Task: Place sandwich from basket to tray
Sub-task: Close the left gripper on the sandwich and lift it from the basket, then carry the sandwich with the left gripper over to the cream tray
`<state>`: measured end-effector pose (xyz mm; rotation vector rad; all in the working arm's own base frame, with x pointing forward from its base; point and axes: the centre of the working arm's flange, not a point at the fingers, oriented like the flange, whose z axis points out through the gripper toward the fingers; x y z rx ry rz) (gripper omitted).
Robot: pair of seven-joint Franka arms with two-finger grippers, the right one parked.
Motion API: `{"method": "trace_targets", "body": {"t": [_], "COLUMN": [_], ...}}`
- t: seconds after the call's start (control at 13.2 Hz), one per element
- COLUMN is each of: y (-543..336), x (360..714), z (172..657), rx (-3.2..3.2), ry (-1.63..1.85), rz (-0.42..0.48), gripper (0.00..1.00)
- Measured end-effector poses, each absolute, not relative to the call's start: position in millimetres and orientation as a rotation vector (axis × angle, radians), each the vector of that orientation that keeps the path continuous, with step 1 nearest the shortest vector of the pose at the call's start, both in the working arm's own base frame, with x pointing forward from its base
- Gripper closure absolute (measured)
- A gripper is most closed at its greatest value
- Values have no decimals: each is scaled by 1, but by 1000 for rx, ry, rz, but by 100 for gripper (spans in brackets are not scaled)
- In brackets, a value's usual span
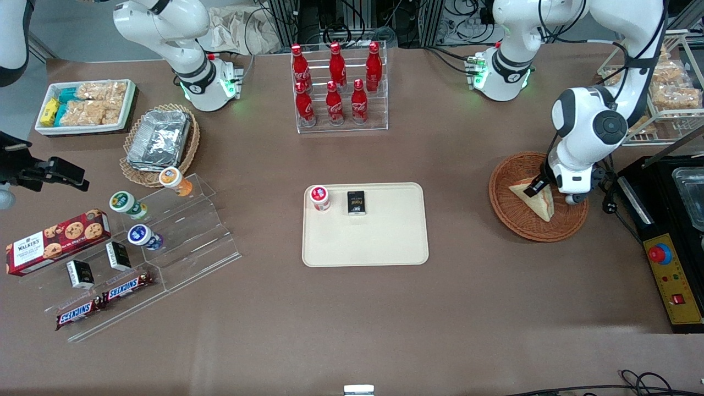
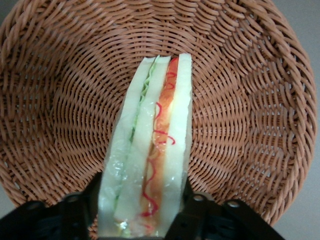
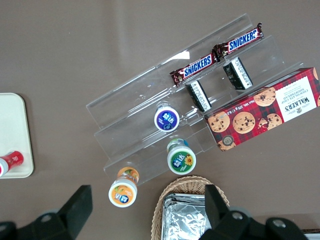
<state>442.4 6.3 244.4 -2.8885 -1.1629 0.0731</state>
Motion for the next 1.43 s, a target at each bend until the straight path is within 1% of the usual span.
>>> {"method": "trace_targets", "body": {"t": [0.08, 0.15, 0.3, 0.45, 0.53, 0.68, 0.83, 1.06, 1.21, 1.43], "y": [6, 6, 5, 5, 4, 4, 5, 0, -22, -82], "x": [443, 444, 447, 452, 455, 466, 478, 504, 518, 523], "z": [245, 245, 248, 255, 262, 287, 323, 395, 443, 491], "rx": [-2888, -2889, -2893, -2896, -2902, -2927, -2940, -2947, -2977, -3004], "ry": [-1164, -1164, -1162, -1142, -1105, -1008, -928, -828, -698, -513], "rz": [72, 68, 57, 63, 85, 117, 154, 216, 208, 195], "gripper": [53, 59, 64, 74, 79, 79, 79, 79, 79, 79]}}
